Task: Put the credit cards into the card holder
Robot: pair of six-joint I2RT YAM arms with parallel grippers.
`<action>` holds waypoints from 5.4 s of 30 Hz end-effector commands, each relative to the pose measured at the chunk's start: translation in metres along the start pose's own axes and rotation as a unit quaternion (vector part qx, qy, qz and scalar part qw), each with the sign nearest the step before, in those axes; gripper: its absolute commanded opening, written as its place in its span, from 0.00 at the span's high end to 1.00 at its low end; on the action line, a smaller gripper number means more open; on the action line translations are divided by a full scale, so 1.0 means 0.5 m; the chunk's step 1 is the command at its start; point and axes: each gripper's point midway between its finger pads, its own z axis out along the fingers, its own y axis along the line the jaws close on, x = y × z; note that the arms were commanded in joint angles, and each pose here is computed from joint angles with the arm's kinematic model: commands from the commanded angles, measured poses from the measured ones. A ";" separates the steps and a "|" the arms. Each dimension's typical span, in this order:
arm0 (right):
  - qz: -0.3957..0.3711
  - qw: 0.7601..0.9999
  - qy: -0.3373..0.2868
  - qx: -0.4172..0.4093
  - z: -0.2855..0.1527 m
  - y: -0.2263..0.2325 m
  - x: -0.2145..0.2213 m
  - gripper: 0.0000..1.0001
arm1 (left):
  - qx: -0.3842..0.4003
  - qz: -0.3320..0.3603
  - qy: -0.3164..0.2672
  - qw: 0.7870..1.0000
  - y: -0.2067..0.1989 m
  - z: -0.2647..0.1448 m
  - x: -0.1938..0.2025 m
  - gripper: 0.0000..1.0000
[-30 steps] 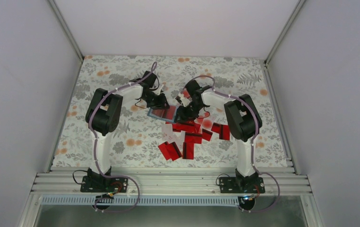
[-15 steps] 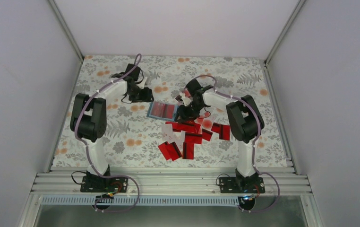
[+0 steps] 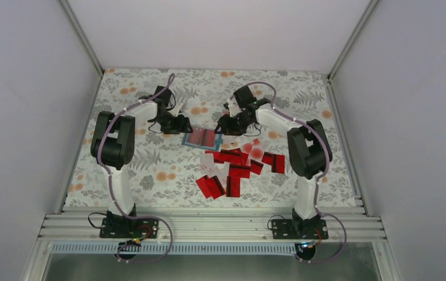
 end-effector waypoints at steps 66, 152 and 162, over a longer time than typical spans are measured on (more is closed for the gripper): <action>0.071 0.993 0.060 -0.076 0.182 -0.050 -0.004 0.61 | 0.075 -0.022 0.002 0.997 -0.195 -0.026 -0.013 0.32; -0.016 0.990 0.010 0.140 0.130 -0.033 -0.068 0.66 | -0.012 0.006 -0.010 1.000 -0.063 0.018 0.099 0.87; -0.029 0.988 0.011 0.151 0.150 -0.035 -0.072 0.66 | -0.016 0.001 0.007 1.000 -0.038 0.064 0.111 0.91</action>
